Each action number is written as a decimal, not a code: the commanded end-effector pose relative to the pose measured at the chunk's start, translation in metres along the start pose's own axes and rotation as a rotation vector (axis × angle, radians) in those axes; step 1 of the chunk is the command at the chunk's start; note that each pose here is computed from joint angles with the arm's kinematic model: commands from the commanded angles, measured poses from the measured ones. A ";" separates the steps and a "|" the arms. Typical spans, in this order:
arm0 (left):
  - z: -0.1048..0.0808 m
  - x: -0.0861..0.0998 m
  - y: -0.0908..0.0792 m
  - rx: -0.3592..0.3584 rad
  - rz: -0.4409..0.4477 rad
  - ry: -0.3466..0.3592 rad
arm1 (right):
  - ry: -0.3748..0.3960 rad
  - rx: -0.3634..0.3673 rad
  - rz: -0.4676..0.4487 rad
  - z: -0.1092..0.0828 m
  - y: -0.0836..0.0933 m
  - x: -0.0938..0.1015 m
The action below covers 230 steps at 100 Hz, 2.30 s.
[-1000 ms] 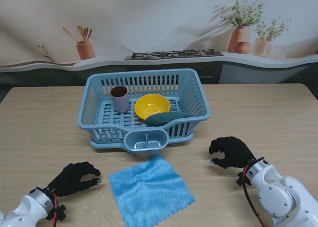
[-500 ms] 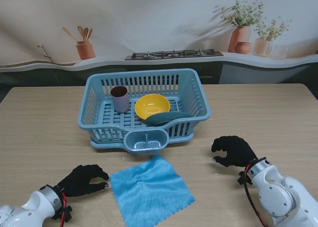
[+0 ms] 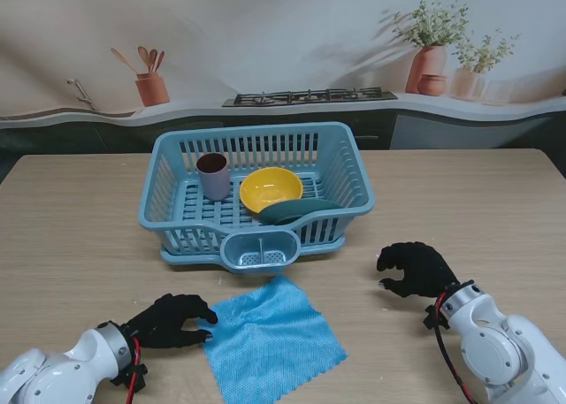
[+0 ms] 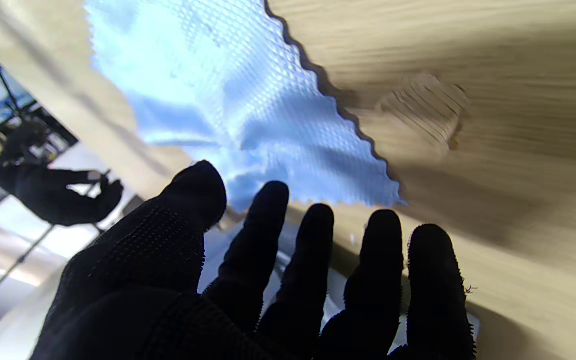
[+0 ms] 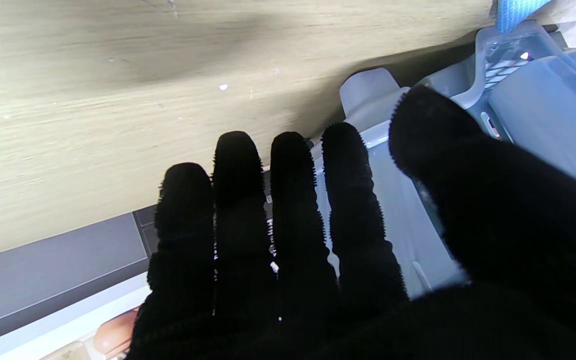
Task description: Clear dishes and wipe the table
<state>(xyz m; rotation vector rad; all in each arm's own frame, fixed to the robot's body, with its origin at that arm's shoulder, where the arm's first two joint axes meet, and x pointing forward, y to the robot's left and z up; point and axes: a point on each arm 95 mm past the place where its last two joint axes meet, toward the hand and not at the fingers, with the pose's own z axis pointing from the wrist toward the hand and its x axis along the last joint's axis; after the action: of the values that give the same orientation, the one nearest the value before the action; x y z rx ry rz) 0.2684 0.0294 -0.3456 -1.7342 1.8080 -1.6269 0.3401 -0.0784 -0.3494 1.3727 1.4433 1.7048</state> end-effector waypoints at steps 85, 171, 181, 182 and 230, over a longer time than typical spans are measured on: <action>0.054 0.041 0.003 -0.164 0.034 0.092 | -0.017 0.025 -0.014 -0.003 -0.005 -0.003; 0.086 0.030 0.033 -0.383 0.297 -0.005 | -0.037 0.035 -0.009 -0.003 -0.009 -0.004; 0.088 0.027 0.036 -0.400 0.338 -0.026 | -0.036 0.031 -0.011 -0.003 -0.008 -0.004; 0.088 0.027 0.036 -0.401 0.343 -0.028 | -0.036 0.031 -0.011 -0.003 -0.008 -0.004; 0.098 0.018 0.040 -0.383 0.494 -0.069 | -0.035 0.019 -0.011 -0.004 -0.005 -0.003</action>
<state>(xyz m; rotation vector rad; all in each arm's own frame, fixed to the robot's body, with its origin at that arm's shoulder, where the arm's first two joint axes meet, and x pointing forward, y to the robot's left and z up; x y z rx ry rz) 0.3246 -0.0731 -0.3665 -1.2005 2.3150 -1.2349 0.3388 -0.0826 -0.3544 1.3921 1.4362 1.6582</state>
